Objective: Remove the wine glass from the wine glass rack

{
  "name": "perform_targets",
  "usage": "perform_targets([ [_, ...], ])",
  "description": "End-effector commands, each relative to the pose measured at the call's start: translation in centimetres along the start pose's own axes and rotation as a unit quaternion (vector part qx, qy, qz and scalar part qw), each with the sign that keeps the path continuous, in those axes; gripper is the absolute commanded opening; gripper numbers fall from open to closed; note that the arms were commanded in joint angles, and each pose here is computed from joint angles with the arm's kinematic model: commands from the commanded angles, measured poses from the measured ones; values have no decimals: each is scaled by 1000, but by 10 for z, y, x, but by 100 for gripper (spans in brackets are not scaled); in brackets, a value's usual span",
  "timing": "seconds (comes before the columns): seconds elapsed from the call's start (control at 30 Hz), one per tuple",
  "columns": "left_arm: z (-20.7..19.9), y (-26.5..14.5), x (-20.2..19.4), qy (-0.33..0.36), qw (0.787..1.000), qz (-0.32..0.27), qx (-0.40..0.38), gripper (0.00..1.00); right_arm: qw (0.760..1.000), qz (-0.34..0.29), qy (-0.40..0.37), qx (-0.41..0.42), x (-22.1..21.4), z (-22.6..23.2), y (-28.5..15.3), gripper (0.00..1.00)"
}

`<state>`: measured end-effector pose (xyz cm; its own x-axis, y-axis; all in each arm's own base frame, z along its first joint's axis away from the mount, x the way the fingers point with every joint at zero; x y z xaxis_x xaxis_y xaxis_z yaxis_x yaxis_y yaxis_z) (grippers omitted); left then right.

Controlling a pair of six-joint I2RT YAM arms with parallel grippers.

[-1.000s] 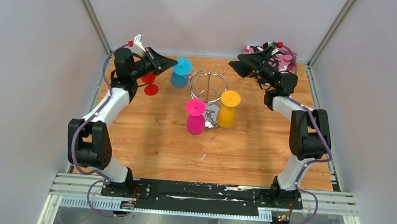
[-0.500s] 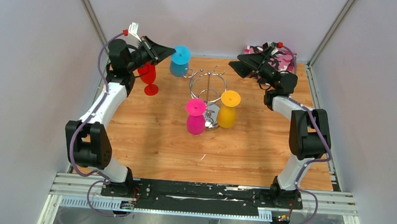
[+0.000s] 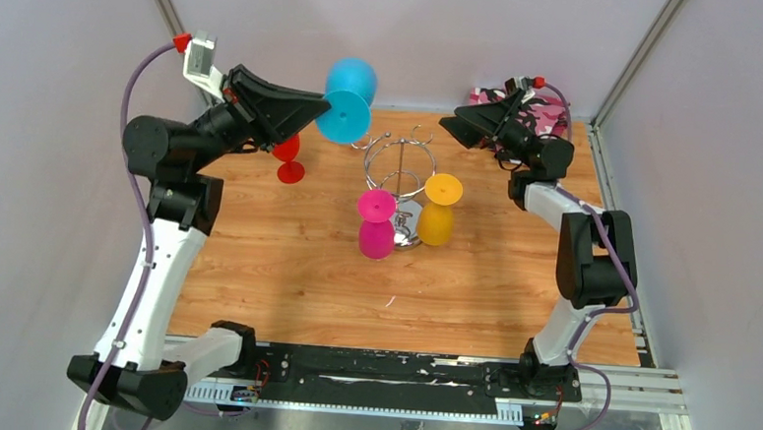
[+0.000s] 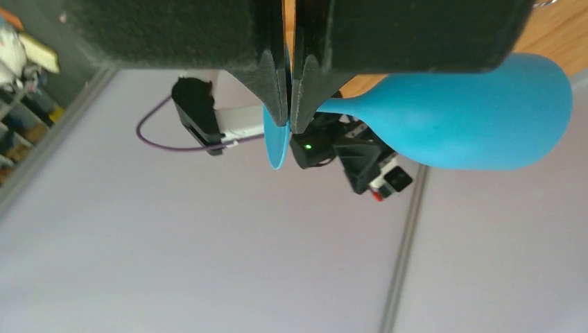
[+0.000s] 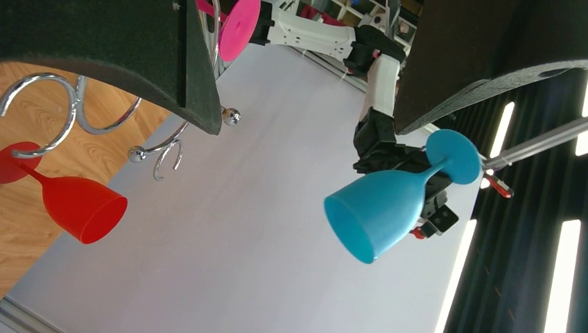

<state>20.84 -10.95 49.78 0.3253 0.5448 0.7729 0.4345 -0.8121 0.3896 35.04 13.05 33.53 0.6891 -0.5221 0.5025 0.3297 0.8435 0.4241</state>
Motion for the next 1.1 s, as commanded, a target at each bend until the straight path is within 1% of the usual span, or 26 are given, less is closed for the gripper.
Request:
perform_targets([
  [0.0, -12, 3, -15, 22, 996, 47, -72, 0, 992, 32, -112, 53, 6, 47, 2, 99],
  [0.03, -15, 4, -17, 18, 994, 49, -94, 0, 990, 39, -123, 57, 6, 53, 2, 99],
  [0.1, -27, 3, -18, 18, 985, 46, -165, 0, 986, 55, -144, 64, 6, 63, 2, 99],
  [0.13, -36, 0, -19, 12, 976, 44, -211, 0, 984, 61, -153, 66, 5, 67, 2, 99],
  [0.2, -53, -11, -23, 19, 947, 45, -317, 0, 980, 69, -171, 71, 4, 76, 1, 99],
  [0.27, -53, -6, -24, 5, 943, 63, -327, 0, 976, 77, -187, 75, 3, 85, -1, 99],
  [0.47, -33, 4, -34, 24, 944, 78, -320, 0, 954, 95, -264, 102, -2, 122, -2, 98],
  [0.57, -27, 10, -34, 20, 943, 79, -322, 0, 947, 99, -286, 110, -3, 134, -2, 97],
  [0.77, -21, 19, -34, 9, 943, 83, -324, 0, 947, 95, -280, 125, -6, 139, 5, 93],
  [0.9, -14, 22, -35, 0, 944, 80, -320, 0, 940, 111, -283, 157, -15, 150, 20, 93],
  [1.07, -12, 24, -36, -7, 944, 76, -320, 0, 936, 122, -280, 176, -19, 151, 33, 93],
])
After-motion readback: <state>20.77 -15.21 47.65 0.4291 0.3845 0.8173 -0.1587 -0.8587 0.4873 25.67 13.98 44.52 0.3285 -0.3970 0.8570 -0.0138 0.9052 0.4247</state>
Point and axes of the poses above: each gripper's point midway between its finger pads, its own y axis out along the fingers, its own z axis along the line the jaws close on, x = y × z, the point moved 10 cm from there along -y, back along the fingers, and after that the axes turned 8 degrees about -y, right-handed, at the moved point
